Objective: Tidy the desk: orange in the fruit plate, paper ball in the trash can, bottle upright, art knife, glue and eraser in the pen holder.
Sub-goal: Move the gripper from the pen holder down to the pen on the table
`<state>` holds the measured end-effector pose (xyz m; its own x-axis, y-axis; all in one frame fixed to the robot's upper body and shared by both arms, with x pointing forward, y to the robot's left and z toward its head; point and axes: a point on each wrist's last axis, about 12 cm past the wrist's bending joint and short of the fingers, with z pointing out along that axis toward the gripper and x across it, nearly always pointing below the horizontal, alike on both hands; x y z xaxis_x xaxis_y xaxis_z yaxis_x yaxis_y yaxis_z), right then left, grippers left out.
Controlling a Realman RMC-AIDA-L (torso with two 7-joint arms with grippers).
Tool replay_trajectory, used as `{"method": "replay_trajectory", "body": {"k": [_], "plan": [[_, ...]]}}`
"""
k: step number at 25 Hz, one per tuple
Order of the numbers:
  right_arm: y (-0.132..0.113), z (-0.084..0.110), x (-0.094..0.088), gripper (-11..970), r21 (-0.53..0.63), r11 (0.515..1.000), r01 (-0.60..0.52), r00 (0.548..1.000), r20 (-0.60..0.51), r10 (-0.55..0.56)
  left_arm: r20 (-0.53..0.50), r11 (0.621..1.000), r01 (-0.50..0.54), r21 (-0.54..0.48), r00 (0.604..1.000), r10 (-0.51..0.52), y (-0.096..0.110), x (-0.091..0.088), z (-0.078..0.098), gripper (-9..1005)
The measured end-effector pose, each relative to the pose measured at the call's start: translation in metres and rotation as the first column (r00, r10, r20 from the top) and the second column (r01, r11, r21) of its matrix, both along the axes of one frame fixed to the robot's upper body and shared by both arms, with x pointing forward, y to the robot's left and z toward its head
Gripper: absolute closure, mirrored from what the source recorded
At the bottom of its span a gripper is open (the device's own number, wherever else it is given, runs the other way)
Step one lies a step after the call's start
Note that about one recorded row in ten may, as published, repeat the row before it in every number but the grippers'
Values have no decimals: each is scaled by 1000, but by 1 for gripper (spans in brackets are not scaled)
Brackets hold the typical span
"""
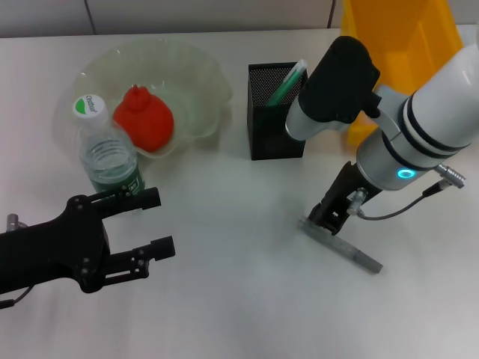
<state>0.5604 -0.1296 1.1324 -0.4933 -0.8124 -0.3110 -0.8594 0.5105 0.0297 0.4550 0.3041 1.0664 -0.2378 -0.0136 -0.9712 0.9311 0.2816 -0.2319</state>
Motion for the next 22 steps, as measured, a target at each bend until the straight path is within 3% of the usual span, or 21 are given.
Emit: {"method": "replay_trajectory", "body": {"k": [5, 11, 16, 22], "plan": [[1, 0, -1, 957, 0, 1000, 0, 1000, -4, 0, 0, 1000, 1, 0, 1000, -1, 0, 0, 0, 239], [2, -5, 0, 766, -4, 1000, 4, 1000, -11, -4, 0, 1000, 2, -2, 1000, -2, -1, 0, 0, 239], [5, -13, -3, 530, -18, 1000, -13, 1000, -10, 12, 0, 1000, 3, -1, 1000, -3, -1, 0, 0, 239], [7, -14, -5, 533, -20, 999, -28, 1000, -11, 27, 0, 1000, 3, 0, 1000, -3, -1, 0, 0, 239]]}}
